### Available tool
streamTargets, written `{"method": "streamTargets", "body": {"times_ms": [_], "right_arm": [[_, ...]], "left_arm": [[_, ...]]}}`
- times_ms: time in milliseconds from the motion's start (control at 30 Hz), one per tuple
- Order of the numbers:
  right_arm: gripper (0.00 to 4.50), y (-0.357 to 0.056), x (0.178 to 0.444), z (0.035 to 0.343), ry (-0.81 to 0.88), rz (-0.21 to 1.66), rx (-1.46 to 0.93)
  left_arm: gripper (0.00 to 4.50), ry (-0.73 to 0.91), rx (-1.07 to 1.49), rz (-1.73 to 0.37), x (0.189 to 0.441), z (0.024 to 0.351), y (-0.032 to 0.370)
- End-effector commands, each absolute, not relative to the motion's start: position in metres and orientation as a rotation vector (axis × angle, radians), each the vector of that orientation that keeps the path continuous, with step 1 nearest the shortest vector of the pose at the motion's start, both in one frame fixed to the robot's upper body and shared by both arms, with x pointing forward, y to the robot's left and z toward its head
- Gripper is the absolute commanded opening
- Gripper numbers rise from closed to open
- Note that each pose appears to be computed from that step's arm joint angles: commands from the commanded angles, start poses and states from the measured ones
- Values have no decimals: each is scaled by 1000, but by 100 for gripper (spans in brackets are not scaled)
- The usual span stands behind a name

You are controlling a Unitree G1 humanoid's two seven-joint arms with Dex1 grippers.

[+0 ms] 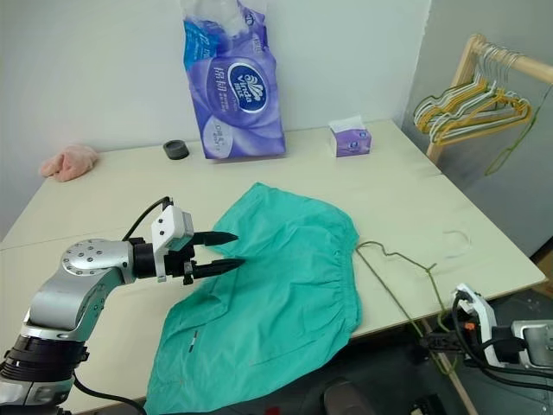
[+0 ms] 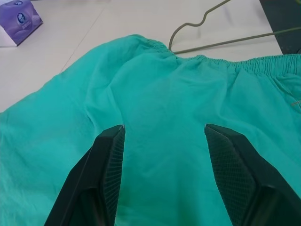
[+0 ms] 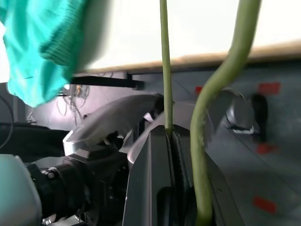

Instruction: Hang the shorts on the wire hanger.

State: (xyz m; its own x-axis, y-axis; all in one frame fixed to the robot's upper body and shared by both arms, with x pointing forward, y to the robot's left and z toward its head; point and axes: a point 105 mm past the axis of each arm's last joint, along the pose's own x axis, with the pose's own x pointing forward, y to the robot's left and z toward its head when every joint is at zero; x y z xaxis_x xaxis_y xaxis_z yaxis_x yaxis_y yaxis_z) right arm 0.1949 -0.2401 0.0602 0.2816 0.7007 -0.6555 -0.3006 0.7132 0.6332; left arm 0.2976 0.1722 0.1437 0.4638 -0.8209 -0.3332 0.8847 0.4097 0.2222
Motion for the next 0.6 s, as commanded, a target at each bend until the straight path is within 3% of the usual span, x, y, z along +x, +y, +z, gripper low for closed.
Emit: {"method": "streamTargets", "body": {"times_ms": [33,400,600], "right_arm": [[0,-227,201,71,1051,766,407],[0,-218,208,85,1027,838,372],[0,-200,215,74,1041,869,372]], "left_arm": [[283,140,423,-1077,301,153,171],[283,128,433,-984,310,156,187],[283,92,430,-923,321,163,192]]}}
